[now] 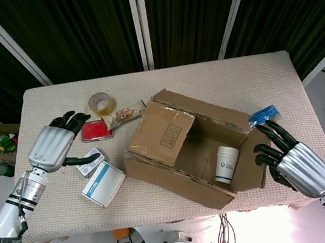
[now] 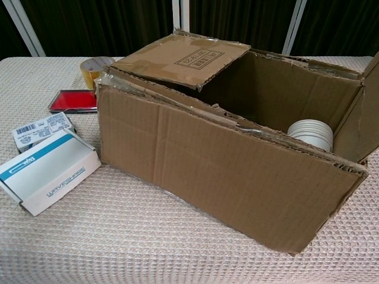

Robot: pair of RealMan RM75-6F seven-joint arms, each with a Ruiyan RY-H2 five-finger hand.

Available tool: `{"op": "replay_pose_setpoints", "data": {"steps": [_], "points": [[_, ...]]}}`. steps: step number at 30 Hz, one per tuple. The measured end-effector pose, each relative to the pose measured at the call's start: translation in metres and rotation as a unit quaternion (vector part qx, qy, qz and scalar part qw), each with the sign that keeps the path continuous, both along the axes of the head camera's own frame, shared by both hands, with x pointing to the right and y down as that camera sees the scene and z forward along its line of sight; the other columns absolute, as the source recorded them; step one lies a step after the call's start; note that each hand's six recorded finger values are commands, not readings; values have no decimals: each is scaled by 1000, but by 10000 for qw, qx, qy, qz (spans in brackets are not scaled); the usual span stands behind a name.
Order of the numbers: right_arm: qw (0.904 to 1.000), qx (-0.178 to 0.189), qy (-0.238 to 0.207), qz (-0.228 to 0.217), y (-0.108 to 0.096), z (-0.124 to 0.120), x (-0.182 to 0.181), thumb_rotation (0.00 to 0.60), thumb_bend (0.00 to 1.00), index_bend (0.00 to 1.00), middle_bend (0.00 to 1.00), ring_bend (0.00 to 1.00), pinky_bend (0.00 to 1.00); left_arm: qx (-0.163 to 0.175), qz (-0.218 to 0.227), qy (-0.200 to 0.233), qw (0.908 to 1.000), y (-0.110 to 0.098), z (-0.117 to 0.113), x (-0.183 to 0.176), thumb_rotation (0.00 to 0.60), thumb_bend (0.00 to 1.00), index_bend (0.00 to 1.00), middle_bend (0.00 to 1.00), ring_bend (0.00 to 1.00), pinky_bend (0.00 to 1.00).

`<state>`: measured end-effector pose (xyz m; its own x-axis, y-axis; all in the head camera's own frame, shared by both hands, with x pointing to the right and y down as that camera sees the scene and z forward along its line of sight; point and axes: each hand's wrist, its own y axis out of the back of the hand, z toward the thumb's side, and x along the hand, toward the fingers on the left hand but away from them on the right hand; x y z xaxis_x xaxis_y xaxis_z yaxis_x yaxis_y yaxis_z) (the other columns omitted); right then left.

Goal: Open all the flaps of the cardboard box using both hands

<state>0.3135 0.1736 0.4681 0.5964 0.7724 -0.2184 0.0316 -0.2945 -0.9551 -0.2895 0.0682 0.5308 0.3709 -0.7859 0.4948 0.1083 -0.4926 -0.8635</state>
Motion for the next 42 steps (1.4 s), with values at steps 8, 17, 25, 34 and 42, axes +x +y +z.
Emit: {"op": "replay_pose_setpoints", "data": {"steps": [8,17,25,34,42], "points": [[9995,-178,-105,253,14,-8,23,600,877,496,396,0,0,-7,38,-33,10000,2,-1,5,0,62,98,119,80,235],[9977,72,-451,503,26,-36,49,600,816,345,299,0,0,-26,74,-44,10000,6,0,6,0,62,97,119,80,235],[9906,633,-659,1018,3,-38,68,600,687,0,1,0,0,144,457,158,9987,16,4,28,0,73,94,119,80,232],[9797,782,-791,1666,-34,-20,81,600,663,0,0,0,0,462,1456,517,9869,45,15,98,0,72,85,119,80,231],[9771,753,-836,1808,-44,-14,84,600,661,0,0,0,0,709,1792,952,9766,51,24,175,0,71,68,119,80,220]]}}
